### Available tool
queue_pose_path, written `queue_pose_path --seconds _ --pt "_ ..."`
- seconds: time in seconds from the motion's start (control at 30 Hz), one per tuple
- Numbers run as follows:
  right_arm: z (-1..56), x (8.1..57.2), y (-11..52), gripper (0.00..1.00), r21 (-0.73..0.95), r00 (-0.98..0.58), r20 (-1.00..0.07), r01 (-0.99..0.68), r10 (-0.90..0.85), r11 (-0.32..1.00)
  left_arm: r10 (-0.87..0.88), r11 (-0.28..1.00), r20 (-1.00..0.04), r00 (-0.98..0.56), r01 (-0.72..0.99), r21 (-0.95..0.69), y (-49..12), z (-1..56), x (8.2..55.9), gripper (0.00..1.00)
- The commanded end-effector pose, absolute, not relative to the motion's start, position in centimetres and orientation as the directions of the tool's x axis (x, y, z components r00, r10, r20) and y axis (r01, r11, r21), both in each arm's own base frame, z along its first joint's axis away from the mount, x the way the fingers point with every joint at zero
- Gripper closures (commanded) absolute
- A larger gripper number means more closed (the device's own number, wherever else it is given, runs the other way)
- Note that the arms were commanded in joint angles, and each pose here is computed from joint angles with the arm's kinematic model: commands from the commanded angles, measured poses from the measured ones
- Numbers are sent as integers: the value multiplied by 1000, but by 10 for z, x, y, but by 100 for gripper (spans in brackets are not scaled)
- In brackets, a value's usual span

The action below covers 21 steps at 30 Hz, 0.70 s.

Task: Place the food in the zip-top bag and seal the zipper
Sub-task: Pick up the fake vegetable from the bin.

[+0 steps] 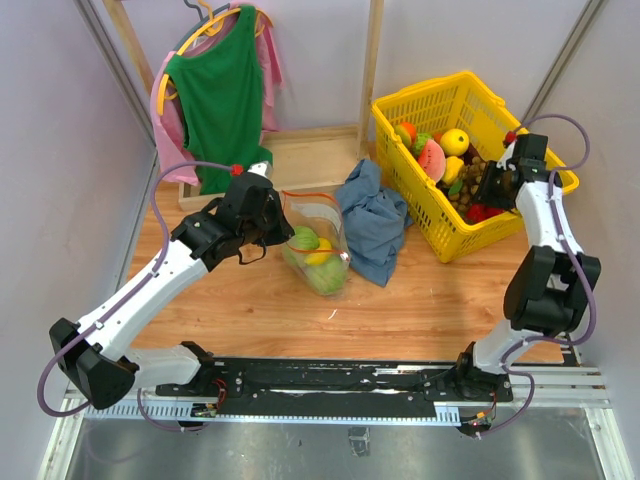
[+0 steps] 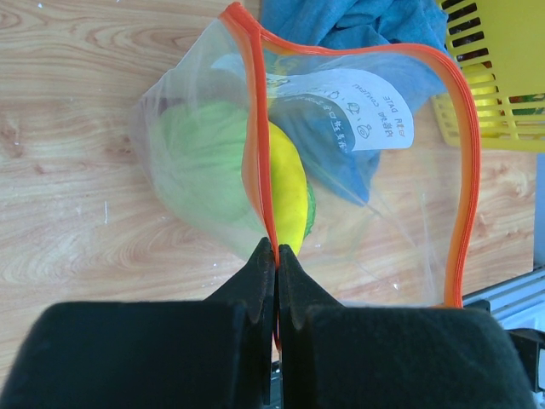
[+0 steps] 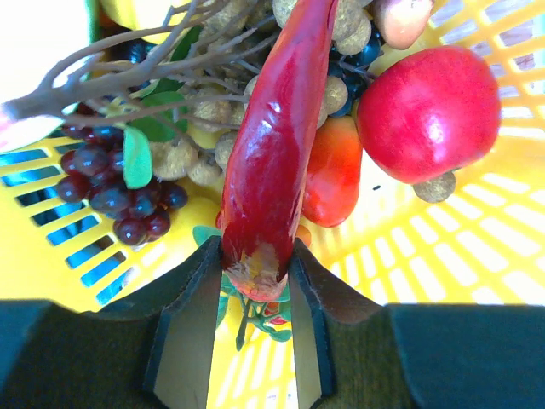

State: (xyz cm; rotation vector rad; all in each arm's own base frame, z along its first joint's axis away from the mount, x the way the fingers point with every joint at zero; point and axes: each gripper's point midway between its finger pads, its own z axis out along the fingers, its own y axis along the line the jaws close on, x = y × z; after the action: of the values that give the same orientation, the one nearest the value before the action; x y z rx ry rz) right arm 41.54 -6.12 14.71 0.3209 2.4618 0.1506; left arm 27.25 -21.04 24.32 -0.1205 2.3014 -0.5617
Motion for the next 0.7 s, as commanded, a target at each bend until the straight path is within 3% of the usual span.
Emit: queue_pose_path --seconds 0.0,0.67 --pt "182 408 -70 96 152 -700 -672 191 243 970 -270 888 -659 -702 84 -453 -214 248 278 100" --pt "321 411 -52 97 102 -314 -943 43 111 994 -282 882 -656 -700 80 -464 -215 251 279 100"
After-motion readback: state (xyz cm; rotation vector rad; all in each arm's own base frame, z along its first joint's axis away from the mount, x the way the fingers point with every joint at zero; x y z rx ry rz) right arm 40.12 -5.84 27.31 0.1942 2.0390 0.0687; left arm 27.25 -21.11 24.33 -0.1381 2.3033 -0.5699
